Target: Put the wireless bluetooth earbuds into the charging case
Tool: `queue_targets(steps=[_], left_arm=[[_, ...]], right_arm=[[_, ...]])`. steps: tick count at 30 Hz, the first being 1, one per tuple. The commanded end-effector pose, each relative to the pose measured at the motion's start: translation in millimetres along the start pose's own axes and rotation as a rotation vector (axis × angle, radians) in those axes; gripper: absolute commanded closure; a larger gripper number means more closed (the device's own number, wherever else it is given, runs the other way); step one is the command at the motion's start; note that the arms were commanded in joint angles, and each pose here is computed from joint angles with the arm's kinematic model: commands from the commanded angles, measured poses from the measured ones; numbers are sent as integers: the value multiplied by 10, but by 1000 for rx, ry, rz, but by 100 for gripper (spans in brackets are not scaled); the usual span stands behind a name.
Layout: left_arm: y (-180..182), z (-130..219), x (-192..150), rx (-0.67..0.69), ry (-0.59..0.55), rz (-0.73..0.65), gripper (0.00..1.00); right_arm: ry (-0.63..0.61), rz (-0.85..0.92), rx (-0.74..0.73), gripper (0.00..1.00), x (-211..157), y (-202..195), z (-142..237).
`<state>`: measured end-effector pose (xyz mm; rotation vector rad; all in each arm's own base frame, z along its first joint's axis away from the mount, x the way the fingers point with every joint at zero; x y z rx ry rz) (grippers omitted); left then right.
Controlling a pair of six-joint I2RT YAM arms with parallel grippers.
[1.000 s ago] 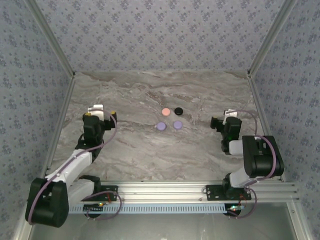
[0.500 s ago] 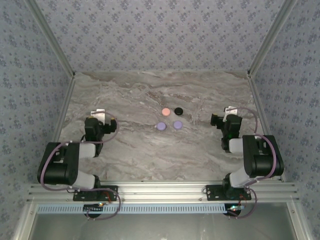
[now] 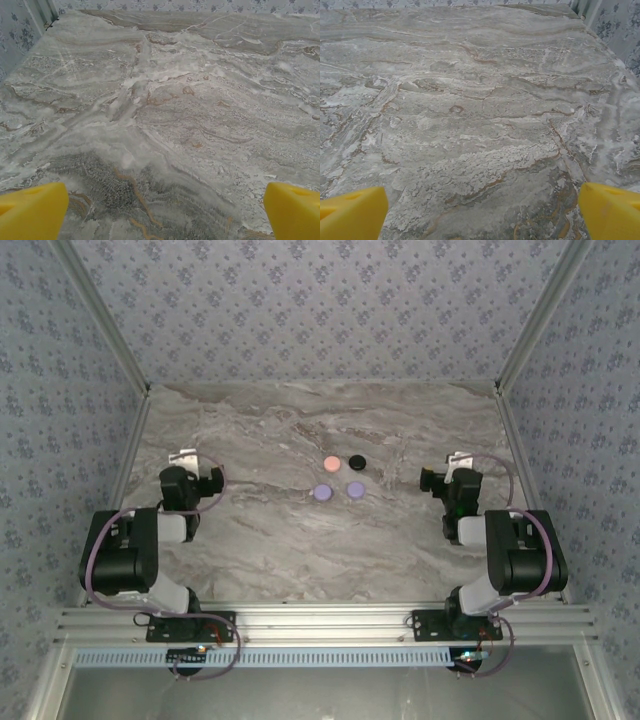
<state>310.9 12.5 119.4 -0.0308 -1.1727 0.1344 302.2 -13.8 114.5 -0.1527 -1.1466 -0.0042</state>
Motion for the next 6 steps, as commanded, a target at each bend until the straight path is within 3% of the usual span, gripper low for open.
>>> queue_targets(steps=[1, 6], left_arm=[[-27, -16, 46, -9, -7, 9, 1], [-26, -15, 45, -8, -7, 9, 1]], right_arm=[[-12, 19, 50, 0, 73, 13, -37], [-14, 17, 50, 0, 77, 5, -36]])
Point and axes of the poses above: each hand's point on the last joint's axis, 136 mm out from that joint toward the fingers, its own z axis back along the fingers, its own y axis along the line the jaws close on, x = y × z, the point moved 9 cm from there along z, back along the fingers, and after that the axes turned 5 degrees about z, right-handed, at the moved point
